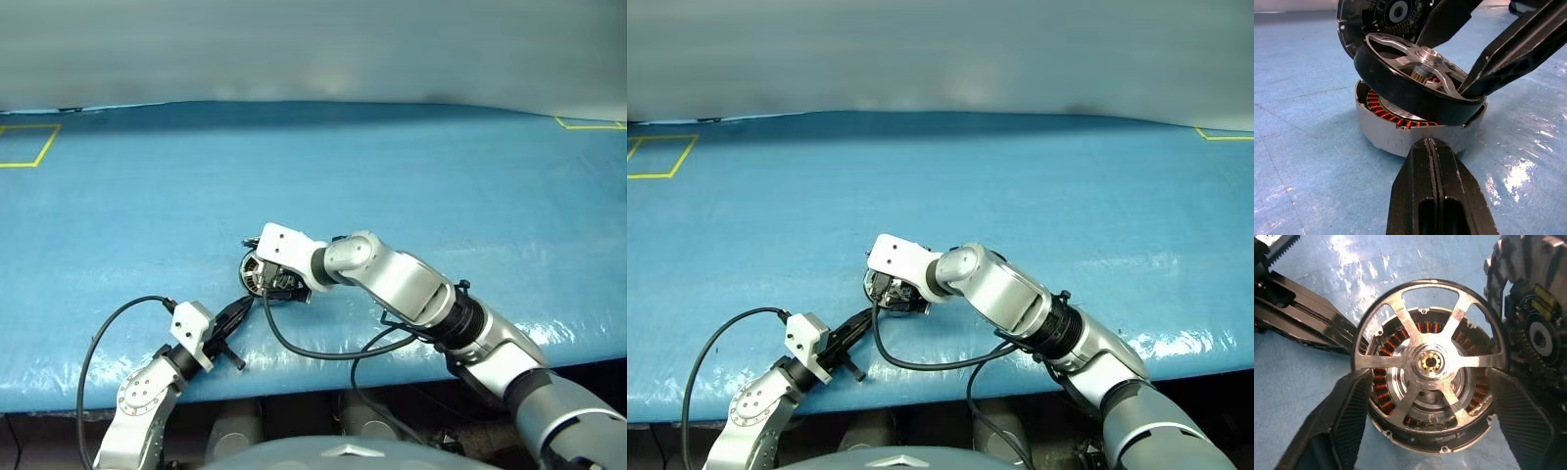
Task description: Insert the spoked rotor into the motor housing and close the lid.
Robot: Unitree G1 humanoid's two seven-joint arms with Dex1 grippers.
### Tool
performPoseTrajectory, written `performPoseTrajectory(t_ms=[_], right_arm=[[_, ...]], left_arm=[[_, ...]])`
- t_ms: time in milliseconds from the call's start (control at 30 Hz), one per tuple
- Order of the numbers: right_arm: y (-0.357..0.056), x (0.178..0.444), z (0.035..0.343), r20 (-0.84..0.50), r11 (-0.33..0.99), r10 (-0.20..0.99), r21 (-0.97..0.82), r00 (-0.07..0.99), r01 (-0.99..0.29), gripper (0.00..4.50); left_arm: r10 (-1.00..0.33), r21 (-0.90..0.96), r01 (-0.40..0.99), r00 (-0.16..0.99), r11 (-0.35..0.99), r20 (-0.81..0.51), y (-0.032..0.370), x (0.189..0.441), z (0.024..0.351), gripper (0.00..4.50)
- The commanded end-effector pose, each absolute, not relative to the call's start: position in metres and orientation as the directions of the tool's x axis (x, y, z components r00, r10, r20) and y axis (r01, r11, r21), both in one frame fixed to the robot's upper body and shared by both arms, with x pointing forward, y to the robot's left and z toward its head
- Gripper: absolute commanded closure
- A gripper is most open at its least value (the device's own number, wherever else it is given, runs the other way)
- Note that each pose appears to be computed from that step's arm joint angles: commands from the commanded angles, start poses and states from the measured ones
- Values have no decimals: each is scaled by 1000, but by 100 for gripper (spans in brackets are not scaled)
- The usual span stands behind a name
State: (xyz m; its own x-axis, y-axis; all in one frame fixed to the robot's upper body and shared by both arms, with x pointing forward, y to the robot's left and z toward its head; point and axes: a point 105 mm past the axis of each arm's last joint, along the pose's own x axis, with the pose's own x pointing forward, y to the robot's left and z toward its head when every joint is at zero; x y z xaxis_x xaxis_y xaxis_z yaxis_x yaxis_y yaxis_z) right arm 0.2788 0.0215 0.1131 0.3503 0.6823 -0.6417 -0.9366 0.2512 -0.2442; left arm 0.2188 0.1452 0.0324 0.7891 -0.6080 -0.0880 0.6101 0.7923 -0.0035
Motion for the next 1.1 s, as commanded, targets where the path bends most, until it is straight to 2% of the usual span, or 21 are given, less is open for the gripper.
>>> performPoseTrajectory(t_ms=[33, 167, 267, 367, 900, 1100], right_arm=[[20, 278, 116, -638, 260, 681, -246, 358, -934, 1], [18, 279, 116, -637, 279, 677, -241, 368, -930, 1], [18, 279, 116, -638, 285, 676, -234, 368, -929, 58], [18, 280, 116, -636, 287, 677, -236, 370, -929, 153], [18, 283, 118, -611, 262, 684, -305, 399, -916, 153], [19, 280, 118, -605, 222, 702, -316, 376, -922, 153]], left_arm=[[-619, 14, 622, 782, 783, -71, 143, 219, 36, 450], [-620, 13, 623, 781, 782, -73, 142, 219, 36, 450], [-619, 12, 622, 782, 783, -73, 142, 219, 35, 450], [-619, 11, 621, 782, 783, -74, 142, 219, 35, 450], [-619, 12, 621, 782, 784, -80, 142, 220, 34, 450], [-619, 11, 621, 781, 783, -82, 141, 221, 34, 450]])
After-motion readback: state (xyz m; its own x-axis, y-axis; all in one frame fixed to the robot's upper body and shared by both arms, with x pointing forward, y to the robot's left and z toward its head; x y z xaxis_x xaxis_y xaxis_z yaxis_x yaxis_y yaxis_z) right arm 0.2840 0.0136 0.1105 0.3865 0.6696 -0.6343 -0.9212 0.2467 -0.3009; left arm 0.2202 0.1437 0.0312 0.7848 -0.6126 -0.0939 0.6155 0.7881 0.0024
